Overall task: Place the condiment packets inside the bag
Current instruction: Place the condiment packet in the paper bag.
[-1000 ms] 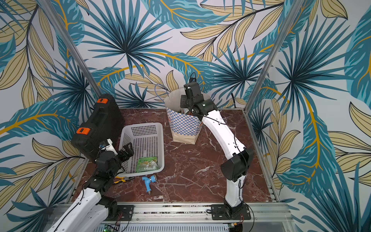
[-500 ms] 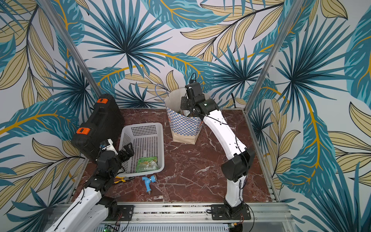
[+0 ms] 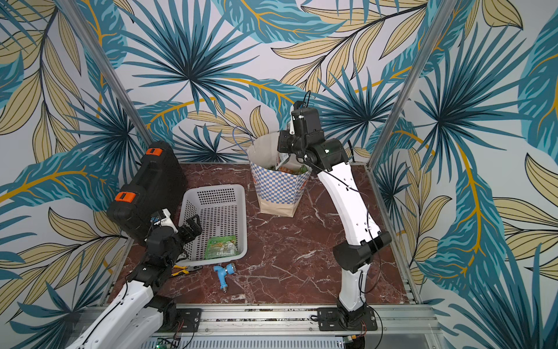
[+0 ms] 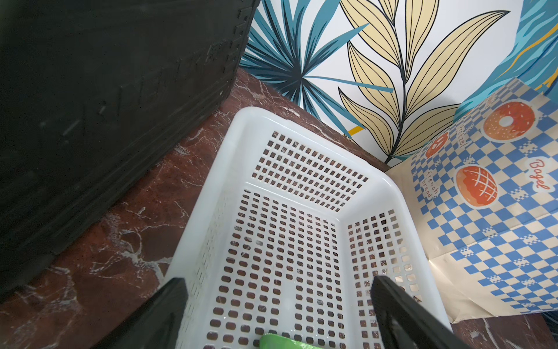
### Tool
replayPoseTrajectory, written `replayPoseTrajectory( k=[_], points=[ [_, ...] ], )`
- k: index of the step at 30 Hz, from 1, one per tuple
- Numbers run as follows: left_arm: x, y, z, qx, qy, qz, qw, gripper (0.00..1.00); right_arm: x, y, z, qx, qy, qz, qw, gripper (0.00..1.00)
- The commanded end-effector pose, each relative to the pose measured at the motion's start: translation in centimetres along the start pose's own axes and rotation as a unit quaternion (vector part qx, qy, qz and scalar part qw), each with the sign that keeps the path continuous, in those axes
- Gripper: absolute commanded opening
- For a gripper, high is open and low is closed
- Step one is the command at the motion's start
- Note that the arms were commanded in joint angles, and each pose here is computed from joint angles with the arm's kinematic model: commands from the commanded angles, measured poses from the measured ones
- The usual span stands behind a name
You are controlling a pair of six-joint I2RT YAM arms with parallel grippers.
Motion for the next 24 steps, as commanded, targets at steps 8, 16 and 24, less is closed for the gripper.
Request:
replayPoseTrajectory(
  k=[8, 16, 24],
  points=[
    [0.6, 0.4, 0.3, -0.004, 0.004, 0.003, 1.000, 1.00, 4.5, -3.1, 6.6, -0.020, 0.147, 0.058, 0.987, 0.00],
    [0.6, 0.5, 0.3, -0.006, 0.004, 0.003, 1.000, 1.00, 6.4, -6.1, 9.8, 0.035, 0.169, 0.054, 0.984, 0.00],
    [0.6, 0.1, 0.4, 0.004, 0.006, 0.007, 1.000, 1.00, 4.0, -5.8, 6.8, 0.046, 0.124, 0.032, 0.991, 0.37]
  ],
)
Point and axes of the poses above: each gripper's point midway between its finger pads, its own z axis out along the fingers, its own y axis along the line the jaws close on, x = y × z, the point moved 5 cm from there along -z, back along the fingers, and after that the axes turned 12 degrees about z, right-handed, at the moved point
